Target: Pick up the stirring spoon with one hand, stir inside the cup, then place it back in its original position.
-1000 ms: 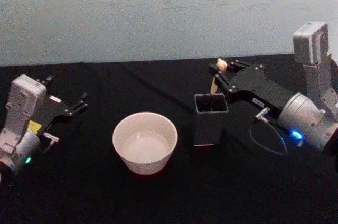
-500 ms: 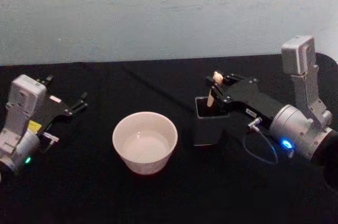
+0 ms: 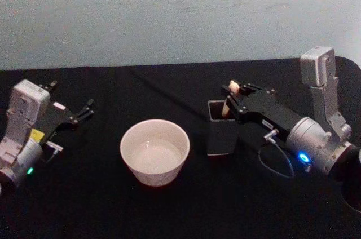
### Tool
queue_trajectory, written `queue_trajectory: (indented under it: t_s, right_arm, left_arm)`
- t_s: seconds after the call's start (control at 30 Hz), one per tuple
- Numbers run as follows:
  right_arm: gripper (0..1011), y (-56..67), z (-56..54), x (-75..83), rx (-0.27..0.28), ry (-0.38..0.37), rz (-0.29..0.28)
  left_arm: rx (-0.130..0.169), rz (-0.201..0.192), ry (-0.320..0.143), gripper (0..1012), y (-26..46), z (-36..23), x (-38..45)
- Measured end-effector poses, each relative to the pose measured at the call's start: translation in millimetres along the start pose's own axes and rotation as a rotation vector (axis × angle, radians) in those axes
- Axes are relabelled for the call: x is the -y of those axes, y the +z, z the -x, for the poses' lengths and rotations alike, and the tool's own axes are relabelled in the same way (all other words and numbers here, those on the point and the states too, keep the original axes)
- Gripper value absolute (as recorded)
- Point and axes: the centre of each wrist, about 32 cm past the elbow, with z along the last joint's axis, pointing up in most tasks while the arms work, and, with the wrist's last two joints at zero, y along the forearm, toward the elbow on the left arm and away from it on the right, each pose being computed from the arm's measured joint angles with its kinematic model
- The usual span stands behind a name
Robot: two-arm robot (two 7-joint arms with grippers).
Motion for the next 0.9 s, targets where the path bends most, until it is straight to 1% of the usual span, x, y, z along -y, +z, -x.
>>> queue_trajectory:
  t_s: [0.33, 0.9]
  right_arm:
    - [214, -5.3, -0.4, -1.7, -0.011, -0.015, 0.002]
    - [214, -6.4, -0.3, -1.9, -0.012, -0.02, 0.009]
  left_arm:
    - [0.0, 0.0, 0.0, 1001, 0.0, 0.0, 0.0]
    - [0.0, 0.0, 0.0, 1001, 0.0, 0.0, 0.0]
